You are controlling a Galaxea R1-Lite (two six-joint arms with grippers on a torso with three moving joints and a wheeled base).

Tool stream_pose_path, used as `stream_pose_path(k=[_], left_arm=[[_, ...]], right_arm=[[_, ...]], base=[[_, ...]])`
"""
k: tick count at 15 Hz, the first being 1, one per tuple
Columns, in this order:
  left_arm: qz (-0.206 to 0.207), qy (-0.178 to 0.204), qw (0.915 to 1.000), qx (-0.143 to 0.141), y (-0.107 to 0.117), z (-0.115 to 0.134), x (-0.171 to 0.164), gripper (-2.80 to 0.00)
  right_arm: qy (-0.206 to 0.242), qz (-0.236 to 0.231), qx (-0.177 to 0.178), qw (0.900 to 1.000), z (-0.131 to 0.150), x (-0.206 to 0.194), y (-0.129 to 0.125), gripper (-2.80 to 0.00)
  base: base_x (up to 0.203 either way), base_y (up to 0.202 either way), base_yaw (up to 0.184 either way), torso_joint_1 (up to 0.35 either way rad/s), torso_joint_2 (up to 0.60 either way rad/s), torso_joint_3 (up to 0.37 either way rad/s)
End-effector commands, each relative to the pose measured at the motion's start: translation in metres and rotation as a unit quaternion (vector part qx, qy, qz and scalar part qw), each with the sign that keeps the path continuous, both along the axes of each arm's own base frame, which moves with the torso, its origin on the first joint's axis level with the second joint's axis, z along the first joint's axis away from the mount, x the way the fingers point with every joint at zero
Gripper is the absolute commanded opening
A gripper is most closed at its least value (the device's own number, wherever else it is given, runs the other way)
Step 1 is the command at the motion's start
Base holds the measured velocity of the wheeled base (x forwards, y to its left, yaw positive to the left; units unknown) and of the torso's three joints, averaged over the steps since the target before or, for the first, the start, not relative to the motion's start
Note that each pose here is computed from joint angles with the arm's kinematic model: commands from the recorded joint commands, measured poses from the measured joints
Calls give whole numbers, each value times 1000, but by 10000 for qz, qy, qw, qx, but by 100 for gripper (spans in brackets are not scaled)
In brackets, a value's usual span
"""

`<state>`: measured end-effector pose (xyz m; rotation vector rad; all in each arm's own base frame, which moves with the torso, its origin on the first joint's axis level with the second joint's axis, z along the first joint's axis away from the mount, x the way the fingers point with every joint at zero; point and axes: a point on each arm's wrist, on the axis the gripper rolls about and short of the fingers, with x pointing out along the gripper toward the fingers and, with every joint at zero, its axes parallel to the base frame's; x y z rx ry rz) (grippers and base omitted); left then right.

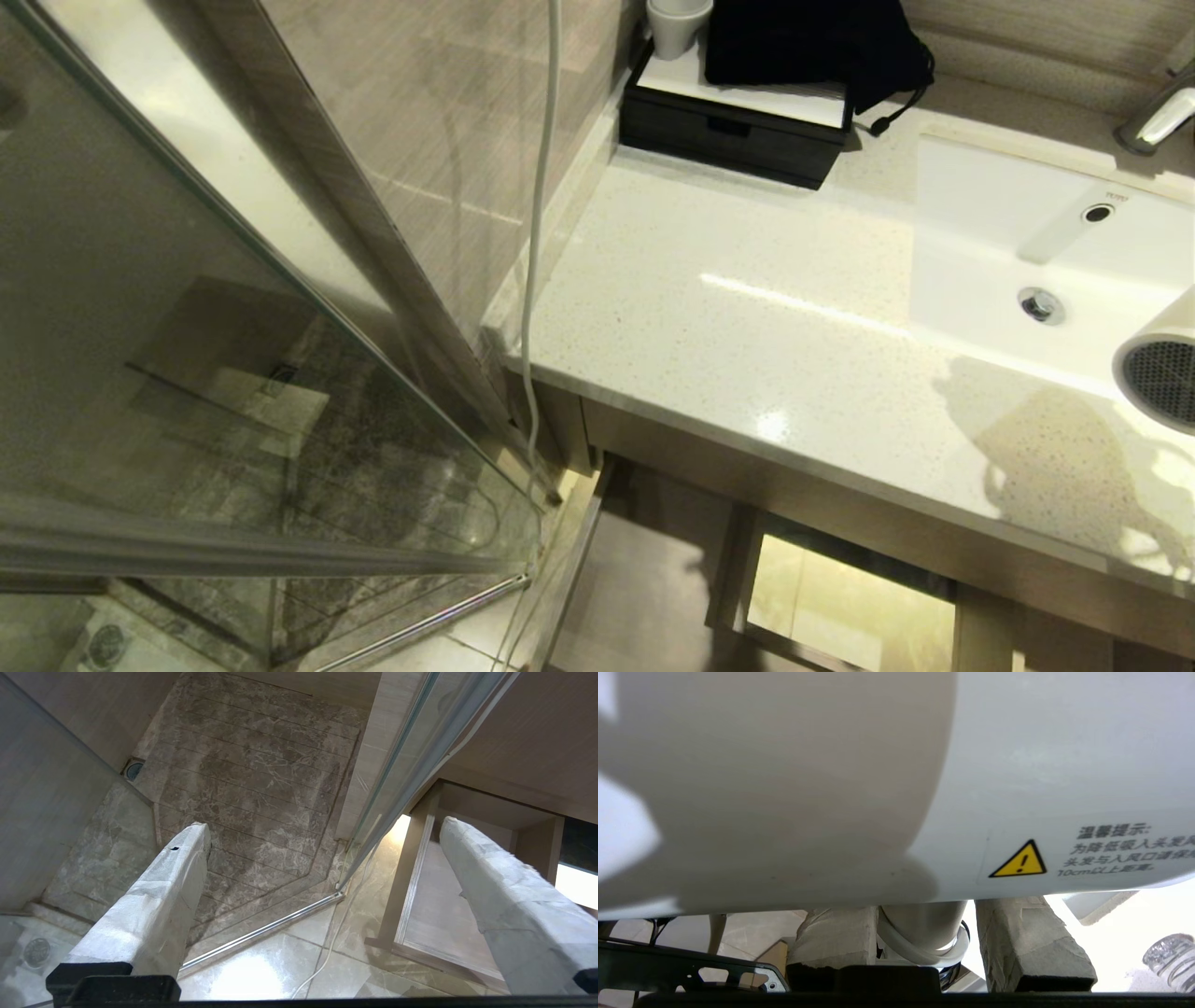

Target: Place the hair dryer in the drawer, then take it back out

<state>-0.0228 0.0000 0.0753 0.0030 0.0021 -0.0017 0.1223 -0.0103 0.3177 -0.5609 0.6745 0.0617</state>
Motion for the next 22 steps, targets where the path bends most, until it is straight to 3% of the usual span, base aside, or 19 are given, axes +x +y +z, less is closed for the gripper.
stream_pose_path(k=[1, 10, 22], left_arm=[[1, 11, 10000, 0, 0, 0, 0, 0], [1, -3, 10000, 0, 0, 0, 0, 0], [1, -3, 10000, 0, 0, 0, 0, 0]], right_arm=[[-26, -6, -12, 10000, -2, -9, 1, -280], [-194, -115, 133, 9997, -24, -55, 4, -280], [-231, -107, 133, 9996, -40, -70, 5, -280]], base=[[0, 0, 0, 0, 0, 0], [0, 0, 0, -25, 21, -11], [0, 0, 0, -317, 140, -170]])
